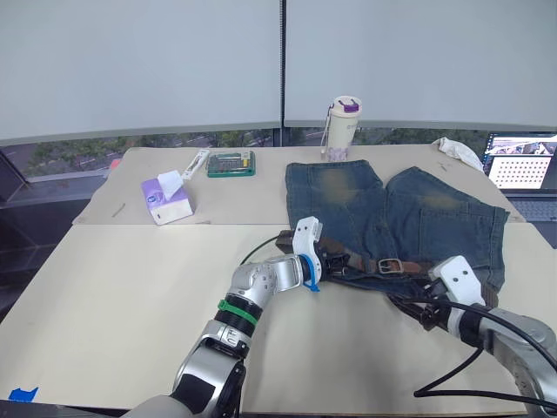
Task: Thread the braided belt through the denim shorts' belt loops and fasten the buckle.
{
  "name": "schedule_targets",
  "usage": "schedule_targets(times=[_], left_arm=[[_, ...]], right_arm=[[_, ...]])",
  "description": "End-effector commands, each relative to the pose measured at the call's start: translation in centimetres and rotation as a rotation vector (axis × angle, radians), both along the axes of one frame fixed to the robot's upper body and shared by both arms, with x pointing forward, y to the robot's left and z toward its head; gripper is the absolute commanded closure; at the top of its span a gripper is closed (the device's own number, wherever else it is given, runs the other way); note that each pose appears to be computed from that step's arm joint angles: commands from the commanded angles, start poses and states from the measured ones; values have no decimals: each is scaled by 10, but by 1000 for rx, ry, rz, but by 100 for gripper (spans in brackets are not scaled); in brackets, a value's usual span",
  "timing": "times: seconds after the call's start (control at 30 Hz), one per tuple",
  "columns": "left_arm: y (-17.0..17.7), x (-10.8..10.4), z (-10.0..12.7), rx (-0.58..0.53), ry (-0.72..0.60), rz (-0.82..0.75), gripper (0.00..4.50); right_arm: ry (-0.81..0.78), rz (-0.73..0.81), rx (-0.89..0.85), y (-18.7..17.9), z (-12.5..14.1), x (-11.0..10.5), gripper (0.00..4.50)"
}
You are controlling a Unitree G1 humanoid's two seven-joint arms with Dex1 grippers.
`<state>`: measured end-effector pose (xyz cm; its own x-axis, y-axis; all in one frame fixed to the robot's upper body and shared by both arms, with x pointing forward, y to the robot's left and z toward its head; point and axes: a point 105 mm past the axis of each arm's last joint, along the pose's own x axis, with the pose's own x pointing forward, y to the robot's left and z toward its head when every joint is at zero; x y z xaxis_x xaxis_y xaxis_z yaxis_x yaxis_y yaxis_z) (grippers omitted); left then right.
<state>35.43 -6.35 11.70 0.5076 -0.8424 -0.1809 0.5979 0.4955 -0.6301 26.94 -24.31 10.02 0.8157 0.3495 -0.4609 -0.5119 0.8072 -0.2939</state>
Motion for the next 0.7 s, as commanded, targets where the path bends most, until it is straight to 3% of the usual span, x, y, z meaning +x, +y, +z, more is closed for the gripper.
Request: schedule_targets(times=[0.03,0.13,0.4,0.53,0.7], left_arm=[[-2,3,56,-153,-106,-8,450],[8,1,74,-256,-100,-12,450],[53,3,57,-172,-102,51,450],[77,10,72,-274,-137,110,450],[103,14,81,-274,-207,149,450]], right_arm=[[-39,24,-131,-16,12,1,92],[-43,5,-175,-26,12,4,92],[5,-4,-205,-33,-3,-1,92],[-28,14,-162,-21,-3,6,204],[-55,59,-109,2,-1,18,376]])
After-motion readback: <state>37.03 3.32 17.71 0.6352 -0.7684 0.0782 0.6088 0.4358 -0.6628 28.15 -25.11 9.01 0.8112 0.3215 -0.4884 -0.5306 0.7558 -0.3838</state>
